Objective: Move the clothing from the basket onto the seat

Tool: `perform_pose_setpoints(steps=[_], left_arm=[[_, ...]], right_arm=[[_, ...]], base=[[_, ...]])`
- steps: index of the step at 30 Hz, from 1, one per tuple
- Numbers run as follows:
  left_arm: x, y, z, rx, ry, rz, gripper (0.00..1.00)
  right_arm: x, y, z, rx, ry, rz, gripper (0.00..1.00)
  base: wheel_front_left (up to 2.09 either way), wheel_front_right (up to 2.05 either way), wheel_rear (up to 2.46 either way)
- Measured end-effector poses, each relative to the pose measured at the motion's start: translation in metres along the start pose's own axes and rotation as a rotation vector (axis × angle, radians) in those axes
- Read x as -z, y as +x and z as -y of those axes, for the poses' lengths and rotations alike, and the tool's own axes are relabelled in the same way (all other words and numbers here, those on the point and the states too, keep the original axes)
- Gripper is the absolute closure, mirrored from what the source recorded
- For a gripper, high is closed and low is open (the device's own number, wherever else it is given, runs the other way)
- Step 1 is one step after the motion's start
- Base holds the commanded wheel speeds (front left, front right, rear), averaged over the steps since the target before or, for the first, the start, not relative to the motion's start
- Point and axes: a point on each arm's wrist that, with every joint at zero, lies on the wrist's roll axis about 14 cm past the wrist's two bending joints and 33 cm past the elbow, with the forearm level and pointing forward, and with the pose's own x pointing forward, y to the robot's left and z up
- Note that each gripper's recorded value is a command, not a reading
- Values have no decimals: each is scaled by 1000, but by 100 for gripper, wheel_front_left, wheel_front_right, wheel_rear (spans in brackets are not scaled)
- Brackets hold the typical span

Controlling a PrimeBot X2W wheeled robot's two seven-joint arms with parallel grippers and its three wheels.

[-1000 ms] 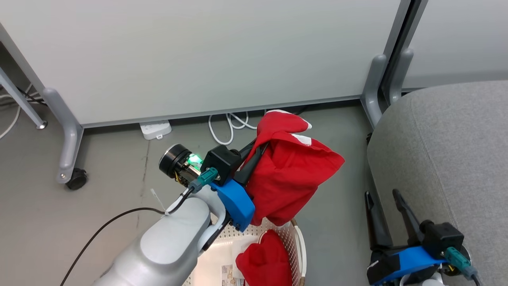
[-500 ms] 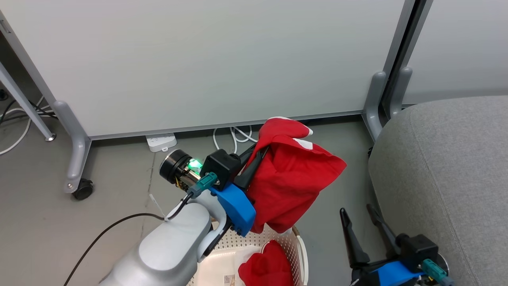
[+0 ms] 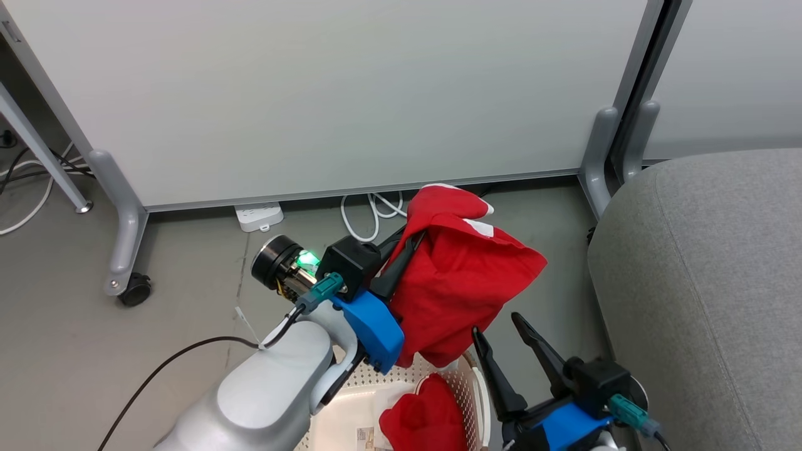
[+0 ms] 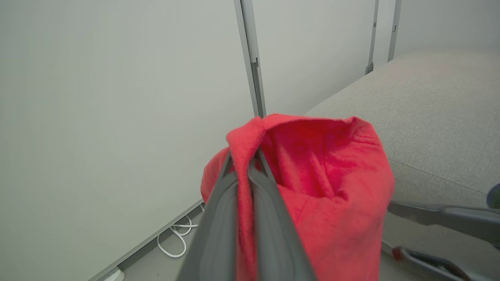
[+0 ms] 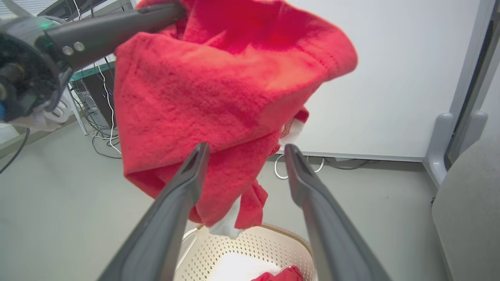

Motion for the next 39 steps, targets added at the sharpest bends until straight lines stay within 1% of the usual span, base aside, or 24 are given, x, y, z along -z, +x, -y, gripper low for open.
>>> perform_pose_setpoints(steps=[5,14,30,31,32,39], left_arm=[[3,0,-1,-1,-3,-7,100],[7,0,-5,-7,-8,-14,100],[13,6,-11,-12,-23,-19,100],[13,6,-12,-13,-23,-20,100],[14,6,-12,-14,-24,-21,100],[15,7,-14,-19,-23,-24,100]], right_arm=[[-1,13,-15,-64,1,-3,0],[-8,33,-28,-129,21,5,0],[-10,64,-32,-163,50,0,0],[-10,65,-32,-162,52,0,75],[-10,66,-32,-162,59,-1,100],[-12,69,-34,-166,84,1,100]], base=[[0,0,0],[0,0,0],[0,0,0],[0,0,0],[0,0,0],[0,0,0]])
